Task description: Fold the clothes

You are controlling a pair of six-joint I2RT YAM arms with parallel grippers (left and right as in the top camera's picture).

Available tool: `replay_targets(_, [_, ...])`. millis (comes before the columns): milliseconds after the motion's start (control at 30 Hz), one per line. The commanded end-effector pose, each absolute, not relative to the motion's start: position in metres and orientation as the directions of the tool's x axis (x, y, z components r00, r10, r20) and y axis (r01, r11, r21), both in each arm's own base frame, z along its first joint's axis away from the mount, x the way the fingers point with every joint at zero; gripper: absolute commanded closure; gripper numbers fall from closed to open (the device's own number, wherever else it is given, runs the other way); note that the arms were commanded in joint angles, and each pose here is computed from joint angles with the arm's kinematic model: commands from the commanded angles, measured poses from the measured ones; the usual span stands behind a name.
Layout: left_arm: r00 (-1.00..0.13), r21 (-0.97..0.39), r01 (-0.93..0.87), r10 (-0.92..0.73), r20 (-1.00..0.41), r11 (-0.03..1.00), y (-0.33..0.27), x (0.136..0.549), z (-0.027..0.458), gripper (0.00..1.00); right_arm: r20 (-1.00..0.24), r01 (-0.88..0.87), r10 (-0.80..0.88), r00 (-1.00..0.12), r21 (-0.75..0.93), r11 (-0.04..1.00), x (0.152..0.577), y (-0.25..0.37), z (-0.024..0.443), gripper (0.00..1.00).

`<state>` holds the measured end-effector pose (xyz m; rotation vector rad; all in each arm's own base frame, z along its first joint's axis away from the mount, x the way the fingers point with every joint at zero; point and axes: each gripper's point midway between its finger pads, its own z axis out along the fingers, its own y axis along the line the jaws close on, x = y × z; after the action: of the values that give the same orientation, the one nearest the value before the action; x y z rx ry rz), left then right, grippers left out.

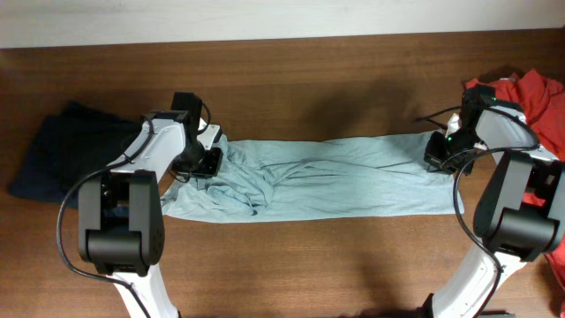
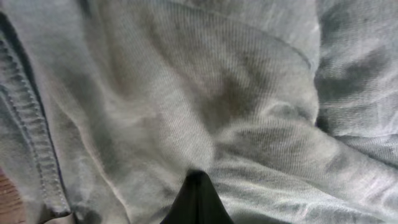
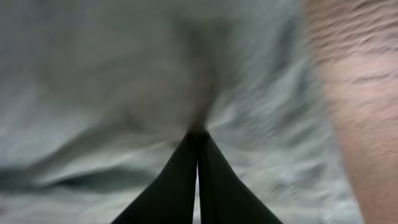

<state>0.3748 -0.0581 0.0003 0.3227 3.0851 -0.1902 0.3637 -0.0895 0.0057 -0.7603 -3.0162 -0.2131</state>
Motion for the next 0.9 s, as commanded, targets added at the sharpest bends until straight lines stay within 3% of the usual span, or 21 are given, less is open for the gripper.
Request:
replay_targets(0, [-0.986,-0.049,0.165,0.165,0.004,0.985,-0.039,0.367,-0.013,1.0,0.012,0.494,0.494,-0.869,0.038,0.869,0.369,-0.108,-0.003,0.91])
replay_targets(167, [-0.988,-0.023,0.15,0.15,0.02,0.988,-0.034,0.364,-0.013,0.99,-0.088,0.503,0.496,-0.864,-0.088,0.86,0.381,-0.143,-0.014,0.91])
replay_targets(400, [-0.992,0.021,0.121,0.12,0.045,0.992,-0.019,0.359,-0.013,0.99,-0.179,0.477,0.457,-0.871,-0.09,0.874,0.398,-0.168,-0.016,0.91])
replay_targets(600, [-0.996,0.02,0.077,0.075,0.052,0.997,-0.004,0.358,-0.013,1.0,-0.185,0.433,0.416,-0.891,-0.066,0.899,0.399,-0.174,-0.016,0.92])
replay_targets(867, [-0.997,0.002,0.069,0.069,0.039,0.998,-0.005,0.365,0.005,0.98,-0.16,0.385,0.423,-0.892,0.221,0.896,0.412,-0.128,0.004,0.87])
